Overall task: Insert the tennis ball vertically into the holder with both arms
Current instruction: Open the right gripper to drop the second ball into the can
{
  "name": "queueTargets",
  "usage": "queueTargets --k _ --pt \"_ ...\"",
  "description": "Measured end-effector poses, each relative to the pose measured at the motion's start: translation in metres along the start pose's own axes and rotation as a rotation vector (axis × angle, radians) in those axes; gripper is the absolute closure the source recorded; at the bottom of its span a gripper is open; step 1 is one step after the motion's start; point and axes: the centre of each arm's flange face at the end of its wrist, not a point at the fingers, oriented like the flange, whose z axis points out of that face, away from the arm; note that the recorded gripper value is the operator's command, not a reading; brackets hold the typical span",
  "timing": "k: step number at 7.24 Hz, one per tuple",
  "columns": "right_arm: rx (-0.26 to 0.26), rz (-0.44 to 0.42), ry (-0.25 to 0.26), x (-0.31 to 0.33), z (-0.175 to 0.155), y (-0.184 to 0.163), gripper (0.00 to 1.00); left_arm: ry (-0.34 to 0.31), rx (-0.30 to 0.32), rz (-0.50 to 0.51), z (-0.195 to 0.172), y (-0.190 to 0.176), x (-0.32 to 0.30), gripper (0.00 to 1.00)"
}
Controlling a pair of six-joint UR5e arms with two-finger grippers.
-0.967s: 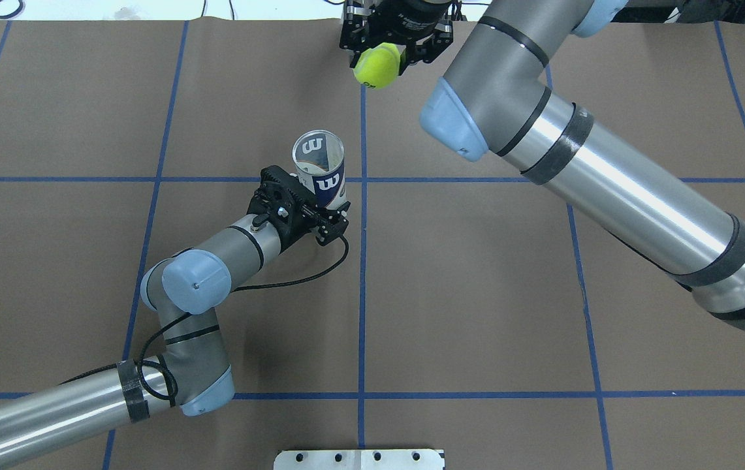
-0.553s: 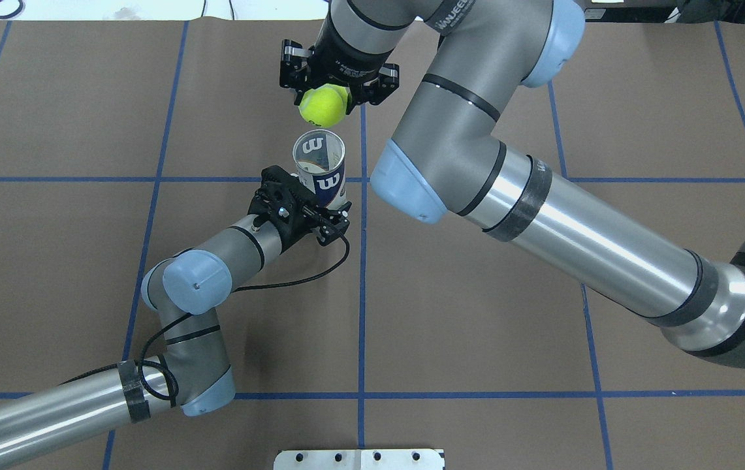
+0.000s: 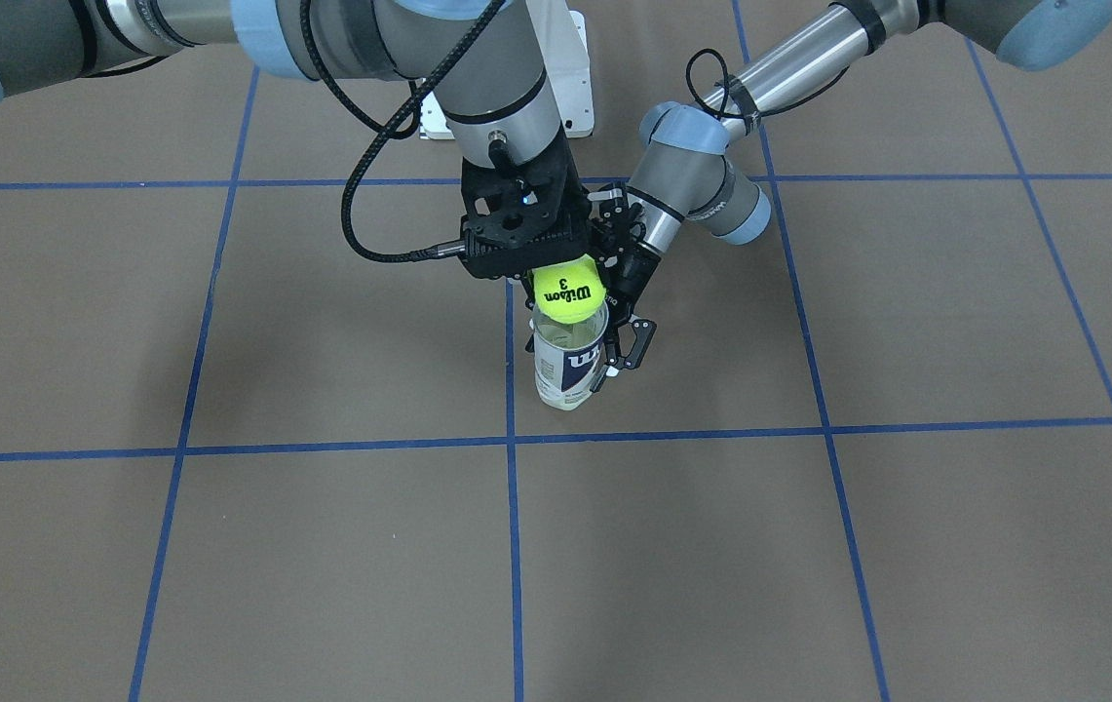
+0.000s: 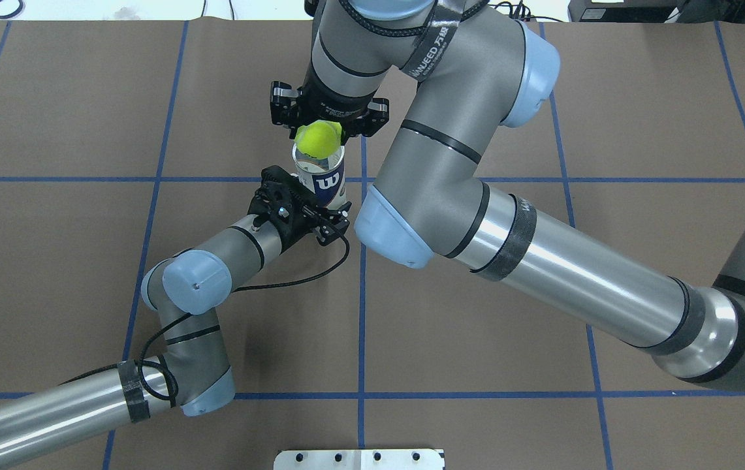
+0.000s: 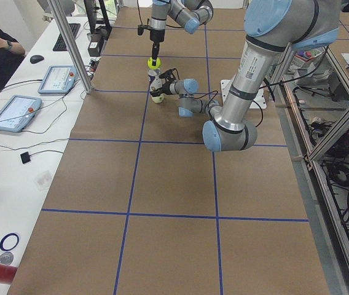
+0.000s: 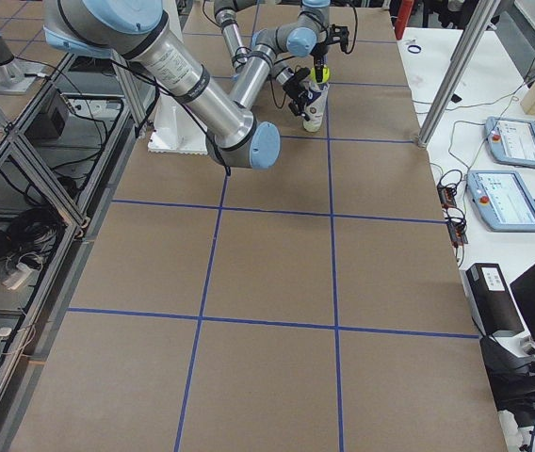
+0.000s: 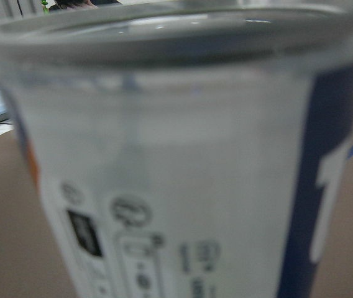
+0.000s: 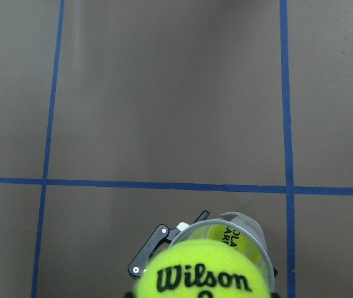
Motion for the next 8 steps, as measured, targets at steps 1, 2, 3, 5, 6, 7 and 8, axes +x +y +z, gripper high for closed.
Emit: queueTargets --k 1,2,3,5,6,7,8 --pt "0.002 -0.003 0.004 -0.002 0.003 0.003 0.11 -0.001 -0.001 0.001 0.000 0.001 -0.001 0.01" --pt "0.002 -0.005 0.006 -0.003 0.005 0.005 0.00 -0.002 -0.002 0.001 0.000 0.001 -0.001 0.01" --pt "0.003 -0.007 0.006 -0.004 0.006 0.007 0.00 -0.002 -0.002 0.001 0.000 0.001 -0.002 0.01" --pt "0.008 -0.010 0.005 -0.006 0.005 0.007 0.00 -0.003 -0.003 0.001 0.000 0.002 -0.002 0.01" --pt "0.009 -0.011 0.003 -0.006 0.004 0.008 0.00 -0.004 -0.003 0.002 0.000 0.002 -0.003 0.01" --pt "0.009 -0.012 -0.001 -0.007 0.001 0.009 0.00 -0.004 -0.002 0.001 0.000 0.001 -0.004 0.01" --pt "0.009 -0.012 -0.002 -0.008 -0.005 0.011 0.00 -0.003 0.000 0.001 -0.001 0.001 -0.004 0.01"
